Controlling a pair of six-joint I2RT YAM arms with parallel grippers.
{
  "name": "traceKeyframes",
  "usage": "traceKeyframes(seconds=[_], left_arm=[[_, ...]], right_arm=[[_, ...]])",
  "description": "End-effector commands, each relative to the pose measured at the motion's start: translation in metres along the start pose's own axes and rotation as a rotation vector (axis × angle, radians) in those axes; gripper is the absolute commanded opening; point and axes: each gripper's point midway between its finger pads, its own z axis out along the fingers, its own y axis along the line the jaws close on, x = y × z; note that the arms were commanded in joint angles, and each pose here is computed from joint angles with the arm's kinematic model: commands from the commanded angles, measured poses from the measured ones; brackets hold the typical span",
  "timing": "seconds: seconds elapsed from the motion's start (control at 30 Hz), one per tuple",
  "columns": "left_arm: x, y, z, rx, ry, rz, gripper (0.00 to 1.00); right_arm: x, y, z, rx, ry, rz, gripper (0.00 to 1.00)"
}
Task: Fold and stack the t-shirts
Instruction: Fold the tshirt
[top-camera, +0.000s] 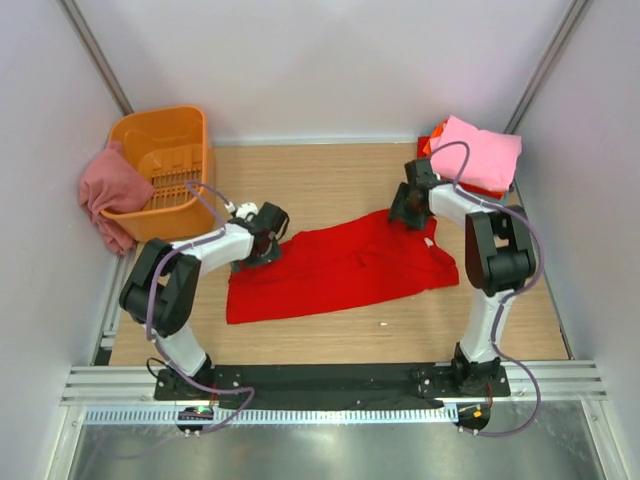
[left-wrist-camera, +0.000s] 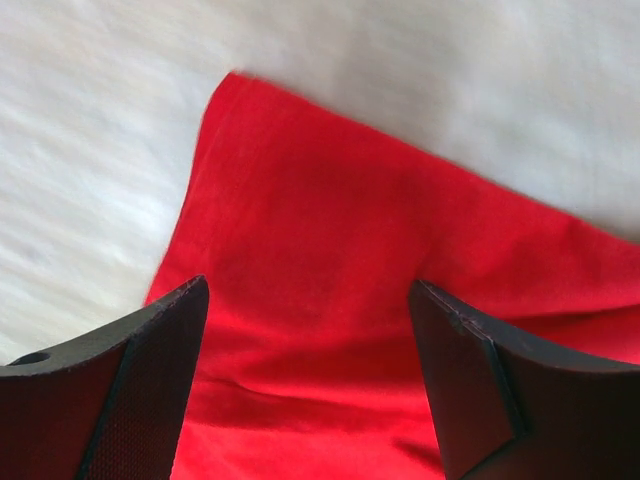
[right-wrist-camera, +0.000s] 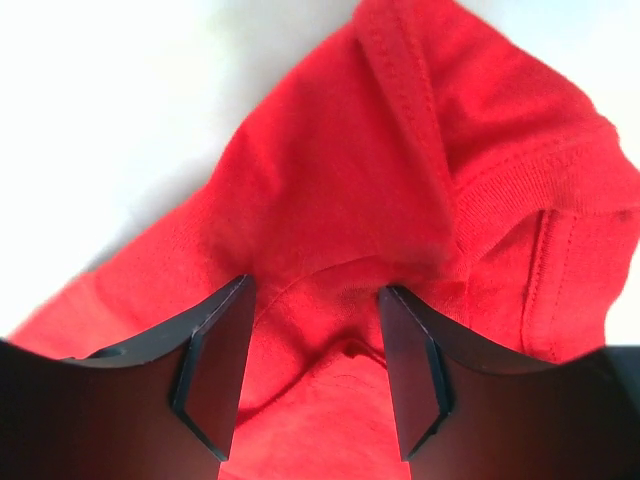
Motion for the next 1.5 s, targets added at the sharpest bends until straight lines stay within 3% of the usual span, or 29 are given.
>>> traceKeyframes(seconds=[0.0,0.1,0.17,0.2,0.27,0.3,0.5,0.63,0.7,0.73,0.8,0.83,0.9,0.97,1.03,1.07,1.1,1.27,1.47], left_arm=[[0.075,0.018,-0.013,-0.034,0.157,0.108,0.82],[0.103,0.001,-0.043,0.032,0.168,0.124,0.83],[0.121,0.003,-0.056,0.039,0.190,0.141,0.83],[0.134,-0.004,-0.070,0.080,0.192,0.168,0.83],[0.152,-0.005,-0.086,0.094,0.211,0.147,0.84],[0.164,-0.011,-0.103,0.143,0.206,0.178,0.84],[0.220,-0.044,-0.186,0.366,0.269,0.225,0.88],[0.205,-0.052,-0.238,0.422,0.181,0.299,0.90],[0.172,-0.057,-0.260,0.448,0.070,0.286,0.92],[0.157,-0.048,-0.260,0.418,0.011,0.297,0.94],[0.120,-0.040,-0.263,0.425,-0.092,0.271,0.94],[0.111,-0.040,-0.261,0.443,-0.104,0.254,0.94],[0.091,-0.026,-0.244,0.444,-0.101,0.197,0.90],[0.089,-0.023,-0.222,0.466,-0.100,0.193,0.86],[0.086,-0.021,-0.203,0.515,-0.108,0.162,0.82],[0.086,-0.021,-0.198,0.534,-0.118,0.156,0.82],[0.080,-0.026,-0.194,0.564,-0.137,0.130,0.82],[0.102,-0.008,-0.147,0.513,-0.040,0.101,0.75],[0.131,-0.019,-0.128,0.569,0.034,0.106,0.68]], right_arm=[[-0.008,0.038,0.018,-0.021,0.021,-0.108,0.59],[-0.041,0.090,0.028,-0.100,-0.015,-0.172,0.60],[-0.034,0.114,0.047,-0.173,0.041,-0.210,0.60],[-0.055,0.144,0.038,-0.234,-0.015,-0.238,0.60],[-0.049,0.159,0.060,-0.267,0.020,-0.292,0.61],[-0.071,0.186,0.050,-0.334,-0.035,-0.307,0.61],[-0.097,0.247,0.053,-0.550,-0.141,-0.353,0.64],[-0.112,0.282,0.005,-0.738,-0.238,-0.441,0.69],[-0.117,0.285,-0.020,-0.760,-0.265,-0.475,0.70],[-0.130,0.288,-0.055,-0.772,-0.317,-0.483,0.71],[-0.128,0.275,-0.074,-0.730,-0.327,-0.483,0.72],[-0.143,0.274,-0.128,-0.744,-0.415,-0.481,0.74],[-0.140,0.241,-0.128,-0.608,-0.433,-0.429,0.75],[-0.154,0.212,-0.178,-0.532,-0.527,-0.317,0.79],[-0.130,0.173,-0.167,-0.447,-0.448,-0.215,0.83],[-0.125,0.160,-0.187,-0.447,-0.457,-0.185,0.83],[-0.099,0.140,-0.166,-0.404,-0.379,-0.169,0.83],[-0.017,0.084,-0.153,-0.359,-0.237,-0.131,0.84],[0.014,0.056,-0.178,-0.369,-0.248,-0.109,0.84]])
